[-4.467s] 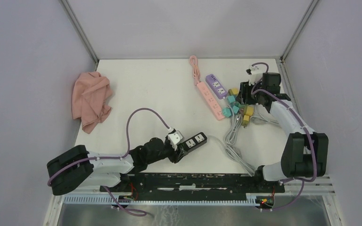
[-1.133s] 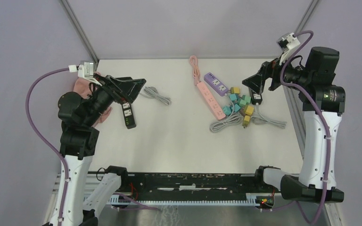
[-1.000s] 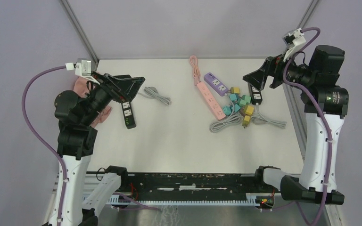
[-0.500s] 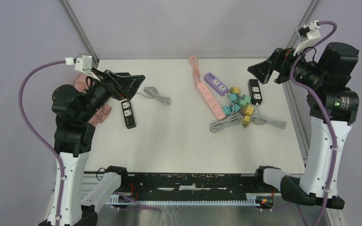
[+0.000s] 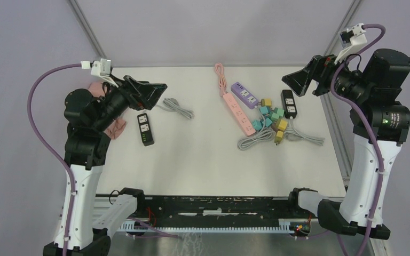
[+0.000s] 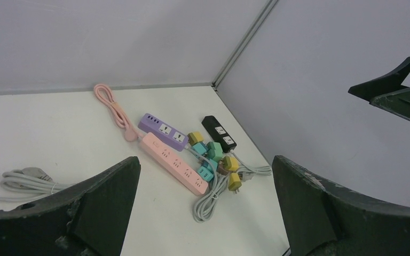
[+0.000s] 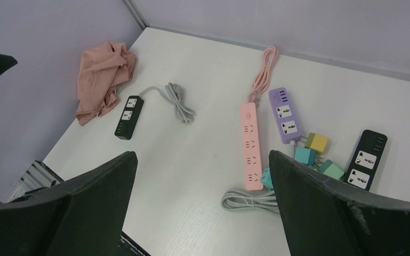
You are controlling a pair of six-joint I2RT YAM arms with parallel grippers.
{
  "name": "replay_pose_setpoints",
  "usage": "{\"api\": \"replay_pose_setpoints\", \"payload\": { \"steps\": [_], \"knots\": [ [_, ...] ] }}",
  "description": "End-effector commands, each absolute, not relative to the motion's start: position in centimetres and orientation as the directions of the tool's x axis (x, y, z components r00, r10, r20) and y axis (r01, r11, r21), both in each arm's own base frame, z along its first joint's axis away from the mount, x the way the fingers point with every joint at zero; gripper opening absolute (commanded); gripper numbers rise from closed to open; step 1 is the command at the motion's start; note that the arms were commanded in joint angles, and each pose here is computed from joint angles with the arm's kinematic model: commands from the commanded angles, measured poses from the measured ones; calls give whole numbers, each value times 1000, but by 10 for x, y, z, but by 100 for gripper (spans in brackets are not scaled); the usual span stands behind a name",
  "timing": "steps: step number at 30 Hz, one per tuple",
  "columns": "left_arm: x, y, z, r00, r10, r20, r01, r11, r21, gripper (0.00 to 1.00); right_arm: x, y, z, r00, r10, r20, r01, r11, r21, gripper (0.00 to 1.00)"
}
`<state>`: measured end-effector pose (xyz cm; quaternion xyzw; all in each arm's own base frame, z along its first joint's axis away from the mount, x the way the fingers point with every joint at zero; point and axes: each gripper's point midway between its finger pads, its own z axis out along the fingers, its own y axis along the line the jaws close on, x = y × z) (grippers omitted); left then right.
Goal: Pull the plug off the socket
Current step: Reset both arms
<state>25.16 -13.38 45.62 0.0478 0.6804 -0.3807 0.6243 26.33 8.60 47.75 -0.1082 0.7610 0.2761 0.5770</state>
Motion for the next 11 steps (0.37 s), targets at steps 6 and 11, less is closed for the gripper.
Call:
{"api": "replay_pose_setpoints", "payload": {
  "steps": [6,11],
  "knots": [
    [252,-134,473,-139,-357,-924,585,723,-368,99,267,78,496,-251,124,-960,-475,848,234,99],
    [258,-135,470,-146,-351,-925,584,724,-367,99,274,74,492,-256,116,-960,-465,855,228,99]
  ]
}}
